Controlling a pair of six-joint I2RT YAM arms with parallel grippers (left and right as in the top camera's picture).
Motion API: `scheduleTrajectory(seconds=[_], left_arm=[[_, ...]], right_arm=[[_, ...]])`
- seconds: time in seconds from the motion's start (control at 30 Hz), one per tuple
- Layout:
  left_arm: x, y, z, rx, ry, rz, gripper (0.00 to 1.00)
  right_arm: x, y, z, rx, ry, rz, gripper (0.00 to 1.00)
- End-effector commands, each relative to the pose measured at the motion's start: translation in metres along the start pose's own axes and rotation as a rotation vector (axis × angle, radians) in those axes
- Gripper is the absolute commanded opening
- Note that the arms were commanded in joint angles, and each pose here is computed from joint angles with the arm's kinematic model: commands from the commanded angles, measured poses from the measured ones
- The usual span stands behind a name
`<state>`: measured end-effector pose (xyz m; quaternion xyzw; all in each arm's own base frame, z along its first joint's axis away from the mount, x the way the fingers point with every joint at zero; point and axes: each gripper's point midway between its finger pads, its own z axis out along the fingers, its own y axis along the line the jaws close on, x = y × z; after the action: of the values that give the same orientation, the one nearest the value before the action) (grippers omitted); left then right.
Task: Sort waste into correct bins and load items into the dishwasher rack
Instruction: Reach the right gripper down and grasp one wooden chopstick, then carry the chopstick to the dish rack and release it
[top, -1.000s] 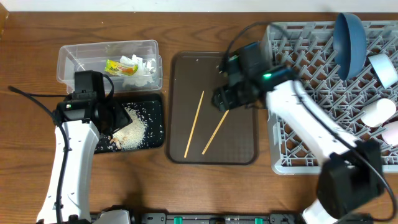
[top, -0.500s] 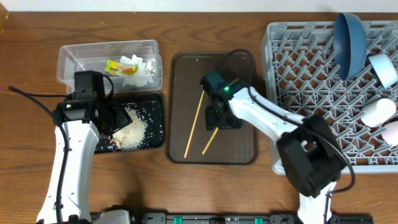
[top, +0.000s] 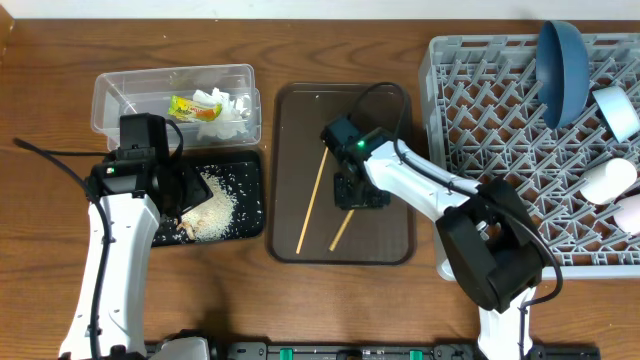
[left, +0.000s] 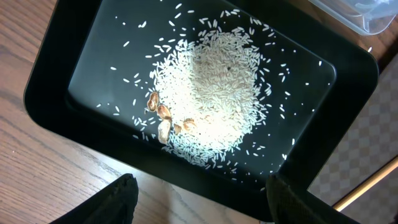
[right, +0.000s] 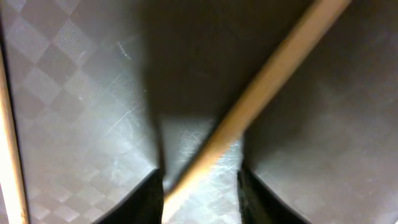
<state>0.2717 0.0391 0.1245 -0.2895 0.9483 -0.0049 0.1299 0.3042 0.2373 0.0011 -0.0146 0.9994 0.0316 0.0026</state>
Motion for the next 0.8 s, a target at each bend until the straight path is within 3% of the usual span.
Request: scheduleTrajectory(seconds=[0.0,0.23,0.43,0.77], left_arm=[[0.002,0.003,-0.001,-0.005,-0.003,-0.016,0.7],[0.002,0.003,-0.001,-0.005,-0.003,-0.016,0.7],[0.002,0.003,-0.001,-0.005,-0.003,-0.016,0.7],[0.002,0.003,-0.001,-0.005,-0.003,-0.016,0.7]], right_arm=[[-0.002,-0.014,0.011,0.027,0.025,0.021,0.19],[-0.011,-0.027,-0.001,0.003,0.022,-0.022,0.01],[-0.034,-0.035,-0.047,-0.052,-0.096,-0.11,0.01],[-0.068,-0.076,-0.187,-0.111,-0.464,-0.219,0.01]])
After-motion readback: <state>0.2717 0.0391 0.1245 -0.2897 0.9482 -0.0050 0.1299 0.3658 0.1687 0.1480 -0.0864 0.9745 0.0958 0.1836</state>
